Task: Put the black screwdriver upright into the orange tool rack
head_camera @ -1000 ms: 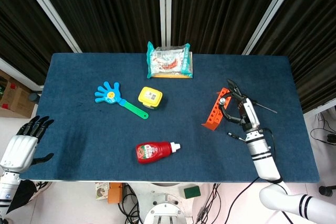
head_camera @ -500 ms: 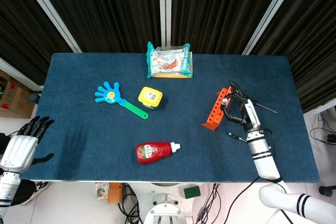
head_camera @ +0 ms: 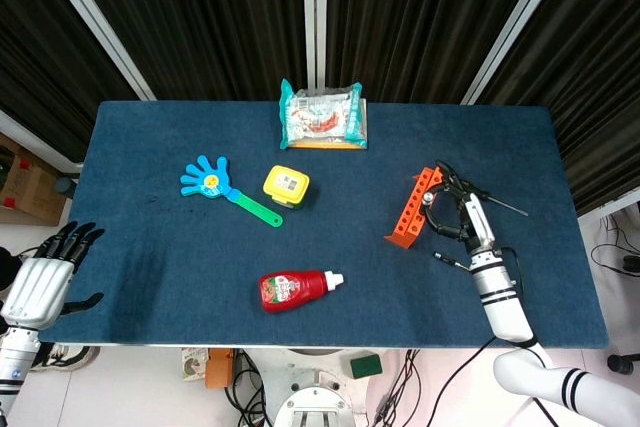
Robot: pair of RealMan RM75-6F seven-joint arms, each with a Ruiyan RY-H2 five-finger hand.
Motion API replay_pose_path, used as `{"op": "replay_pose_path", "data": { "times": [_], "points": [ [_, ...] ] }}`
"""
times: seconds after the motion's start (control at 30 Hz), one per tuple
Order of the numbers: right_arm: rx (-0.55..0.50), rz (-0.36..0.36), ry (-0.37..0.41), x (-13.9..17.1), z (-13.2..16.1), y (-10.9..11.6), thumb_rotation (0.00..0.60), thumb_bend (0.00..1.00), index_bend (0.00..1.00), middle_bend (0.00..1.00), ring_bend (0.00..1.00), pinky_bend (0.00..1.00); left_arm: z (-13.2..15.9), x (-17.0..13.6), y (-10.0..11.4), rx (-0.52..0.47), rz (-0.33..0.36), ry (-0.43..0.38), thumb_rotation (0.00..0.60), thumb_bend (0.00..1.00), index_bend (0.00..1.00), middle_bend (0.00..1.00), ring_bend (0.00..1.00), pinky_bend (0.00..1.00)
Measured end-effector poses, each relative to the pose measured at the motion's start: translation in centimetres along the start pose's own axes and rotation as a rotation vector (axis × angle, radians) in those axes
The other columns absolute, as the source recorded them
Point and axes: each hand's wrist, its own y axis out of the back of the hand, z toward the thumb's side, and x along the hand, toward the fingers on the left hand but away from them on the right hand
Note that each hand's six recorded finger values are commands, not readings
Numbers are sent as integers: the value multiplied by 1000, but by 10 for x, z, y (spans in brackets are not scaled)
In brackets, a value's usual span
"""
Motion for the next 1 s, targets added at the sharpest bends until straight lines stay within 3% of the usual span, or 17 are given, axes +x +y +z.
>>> {"op": "replay_pose_path", "data": {
  "times": [0.33, 0.47, 0.87, 1.0],
  "points": [
    [33, 4, -3, 3, -7, 0, 600, 402, 714, 34, 0, 0, 0, -1, 0, 0, 1, 0, 600, 0, 135, 93, 33, 202],
    [44, 11, -8, 4, -9, 0, 600, 391, 670, 35, 0, 0, 0, -1, 1, 0, 3, 0, 600, 0, 135, 93, 33, 203],
    [75, 19, -15, 6, -12, 6, 600, 226, 364, 28, 0, 0, 0, 0, 0, 1, 2, 0, 600, 0, 135, 93, 33, 205],
    [89, 18, -11, 7, -12, 9, 600, 215, 270, 25, 0, 0, 0, 0, 0, 2, 1, -1, 600, 0, 135, 93, 33, 205]
  ]
}}
